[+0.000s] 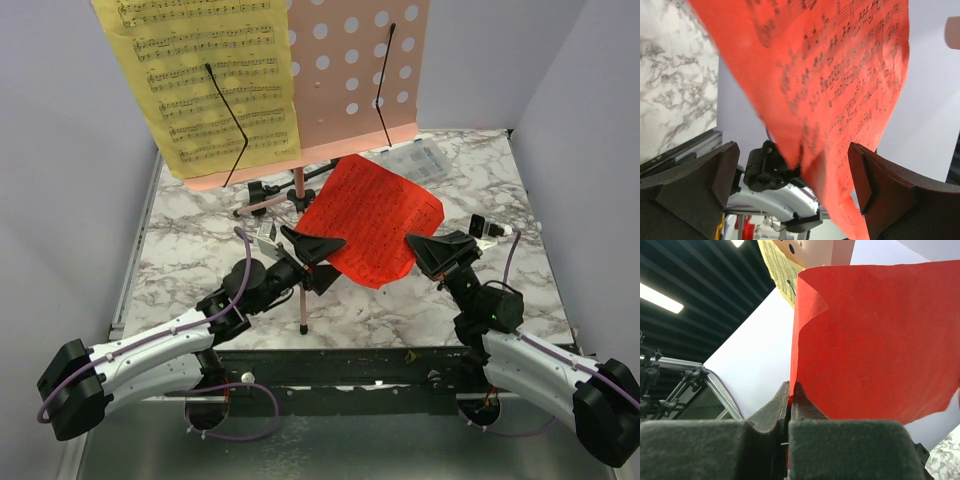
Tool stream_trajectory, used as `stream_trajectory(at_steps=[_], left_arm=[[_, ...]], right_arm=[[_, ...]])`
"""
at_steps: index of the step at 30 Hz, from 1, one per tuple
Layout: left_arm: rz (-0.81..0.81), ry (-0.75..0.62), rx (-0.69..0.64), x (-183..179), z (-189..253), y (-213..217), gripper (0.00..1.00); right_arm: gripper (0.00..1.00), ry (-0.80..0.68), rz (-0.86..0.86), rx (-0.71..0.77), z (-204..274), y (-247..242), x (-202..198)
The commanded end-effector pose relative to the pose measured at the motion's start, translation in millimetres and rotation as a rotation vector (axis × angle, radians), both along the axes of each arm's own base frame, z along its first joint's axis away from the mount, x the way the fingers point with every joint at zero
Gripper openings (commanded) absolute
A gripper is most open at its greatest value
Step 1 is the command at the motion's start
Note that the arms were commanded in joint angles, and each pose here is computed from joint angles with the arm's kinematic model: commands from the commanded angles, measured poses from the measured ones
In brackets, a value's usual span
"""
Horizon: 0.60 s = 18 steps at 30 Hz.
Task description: Set up the instrument practice props
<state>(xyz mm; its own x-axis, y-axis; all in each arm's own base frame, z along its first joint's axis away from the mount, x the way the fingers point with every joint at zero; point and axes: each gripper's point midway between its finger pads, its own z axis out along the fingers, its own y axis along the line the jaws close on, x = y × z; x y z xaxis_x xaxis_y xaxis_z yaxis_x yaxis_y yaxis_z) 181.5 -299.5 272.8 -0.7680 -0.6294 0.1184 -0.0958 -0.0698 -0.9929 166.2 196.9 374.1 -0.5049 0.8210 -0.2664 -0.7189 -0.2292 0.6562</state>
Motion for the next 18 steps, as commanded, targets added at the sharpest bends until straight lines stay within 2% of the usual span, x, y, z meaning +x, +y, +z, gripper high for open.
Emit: stream_trajectory(at_steps=[1,5,8,15,18], left_arm=[[0.145,-0.073,-0.127,15.8,32.5,10.7,0.96],[0.208,-0.116,-0.170,18.1,41.5,21.6,0.85],[0.245,-0.155,-0.179,20.5,48.2,25.1,0.68],[0.246,-0.194,-0.212,24.4,51.5,16.6,0.42],[0.243,-0.283,-0.179,20.1,56.1,17.2,0.32]], right_arm=[[0.01,-0.002,-0.018,0.011,1.7,-2.7,0.1],[0.01,0.015,-0.013,0.029,-3.0,-6.2,-1.6],[0.01,0.021,-0.016,0.041,-5.3,-9.3,-3.4],[0.01,0.017,-0.023,0.028,-3.0,-9.4,-4.6],[0.00,0.054,-0.014,0.001,-14.9,-7.6,-4.4]])
